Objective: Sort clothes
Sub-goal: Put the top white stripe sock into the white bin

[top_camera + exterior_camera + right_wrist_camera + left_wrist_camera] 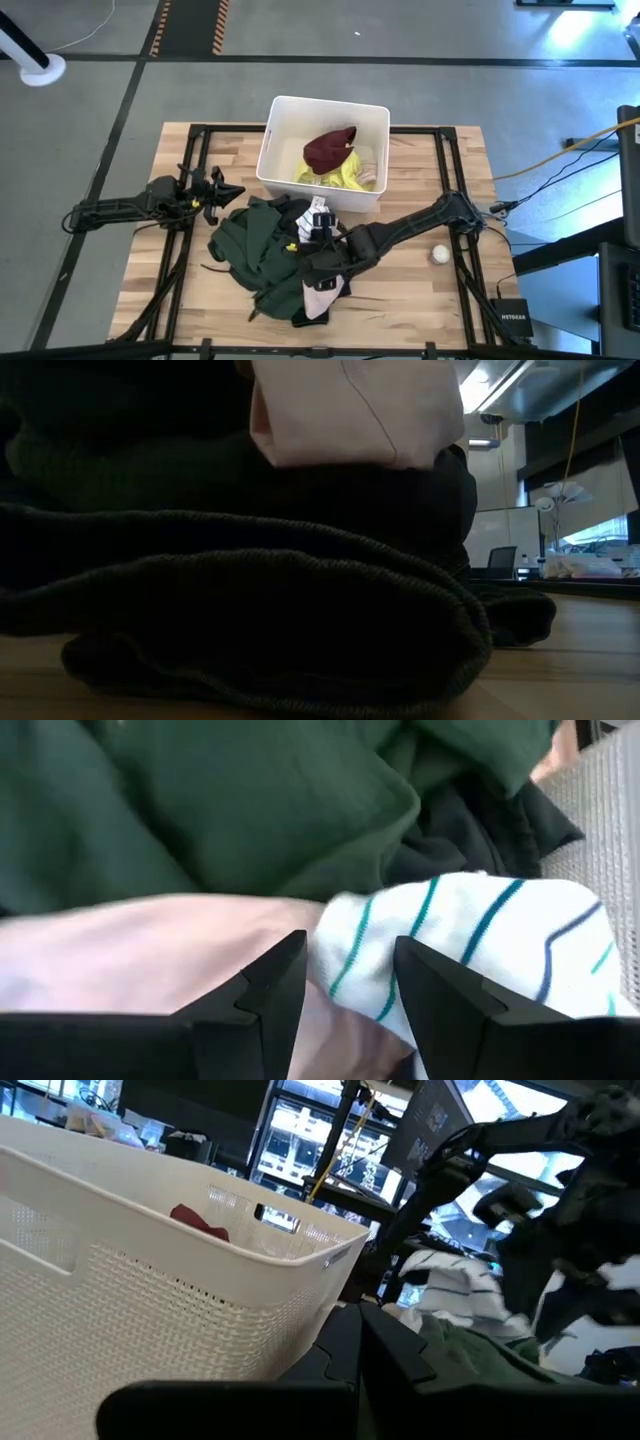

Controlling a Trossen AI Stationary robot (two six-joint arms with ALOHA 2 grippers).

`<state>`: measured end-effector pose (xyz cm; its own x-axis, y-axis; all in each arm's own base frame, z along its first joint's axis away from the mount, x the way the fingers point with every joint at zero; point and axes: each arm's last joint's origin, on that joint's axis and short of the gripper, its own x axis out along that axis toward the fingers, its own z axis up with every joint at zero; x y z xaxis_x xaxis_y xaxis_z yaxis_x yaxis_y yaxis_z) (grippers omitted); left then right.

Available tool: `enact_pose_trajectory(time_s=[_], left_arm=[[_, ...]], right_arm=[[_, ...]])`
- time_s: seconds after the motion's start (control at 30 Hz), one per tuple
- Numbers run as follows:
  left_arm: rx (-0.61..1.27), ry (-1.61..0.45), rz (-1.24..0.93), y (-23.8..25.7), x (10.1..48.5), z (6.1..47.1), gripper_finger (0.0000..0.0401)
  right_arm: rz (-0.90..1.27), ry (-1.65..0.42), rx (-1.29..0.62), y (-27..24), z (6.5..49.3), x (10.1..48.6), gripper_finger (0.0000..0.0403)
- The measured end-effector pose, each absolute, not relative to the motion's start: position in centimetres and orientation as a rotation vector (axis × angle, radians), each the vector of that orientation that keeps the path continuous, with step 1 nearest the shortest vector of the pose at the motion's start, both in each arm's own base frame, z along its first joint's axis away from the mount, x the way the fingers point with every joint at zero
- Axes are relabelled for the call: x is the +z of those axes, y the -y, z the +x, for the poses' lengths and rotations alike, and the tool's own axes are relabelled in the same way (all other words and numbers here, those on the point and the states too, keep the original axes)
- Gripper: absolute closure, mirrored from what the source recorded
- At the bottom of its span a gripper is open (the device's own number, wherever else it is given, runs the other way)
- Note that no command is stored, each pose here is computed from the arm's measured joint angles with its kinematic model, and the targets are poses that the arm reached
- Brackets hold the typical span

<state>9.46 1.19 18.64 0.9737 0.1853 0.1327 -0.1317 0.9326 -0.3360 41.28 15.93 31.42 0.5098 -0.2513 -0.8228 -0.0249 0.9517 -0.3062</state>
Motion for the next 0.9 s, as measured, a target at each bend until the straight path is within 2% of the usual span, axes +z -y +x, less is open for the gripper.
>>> enact_pose_trajectory(time_s=[0.17, 0.27, 0.37, 0.5, 0.53, 0.7, 0.9], left_arm=[[0.162, 0.166, -0.336, -1.2, 18.7, 9.5, 0.0401], [0.163, 0.163, -0.335, -1.2, 18.6, 9.5, 0.0401], [0.163, 0.159, -0.333, -1.2, 18.6, 9.5, 0.0401], [0.164, 0.157, -0.331, -1.2, 18.6, 9.5, 0.0401], [0.164, 0.155, -0.331, -1.2, 18.6, 9.5, 0.0401], [0.167, 0.142, -0.331, -1.2, 18.4, 9.5, 0.0401], [0.167, 0.142, -0.331, -1.2, 18.4, 9.5, 0.0401]], right_arm=[[-0.374, -1.073, -0.199, -15.7, 41.7, 29.9, 0.0234], [-0.384, -1.069, -0.211, -15.7, 41.9, 29.7, 0.025], [-0.38, -1.056, -0.214, -15.8, 41.9, 29.9, 0.0297], [-0.366, -1.032, -0.212, -15.8, 41.9, 31.0, 0.0382], [-0.361, -1.02, -0.212, -15.8, 41.9, 31.4, 0.0389], [-0.359, -0.929, -0.268, -15.4, 41.5, 34.4, 0.0373], [-0.347, -0.846, -0.333, -14.2, 39.8, 37.4, 0.0395]])
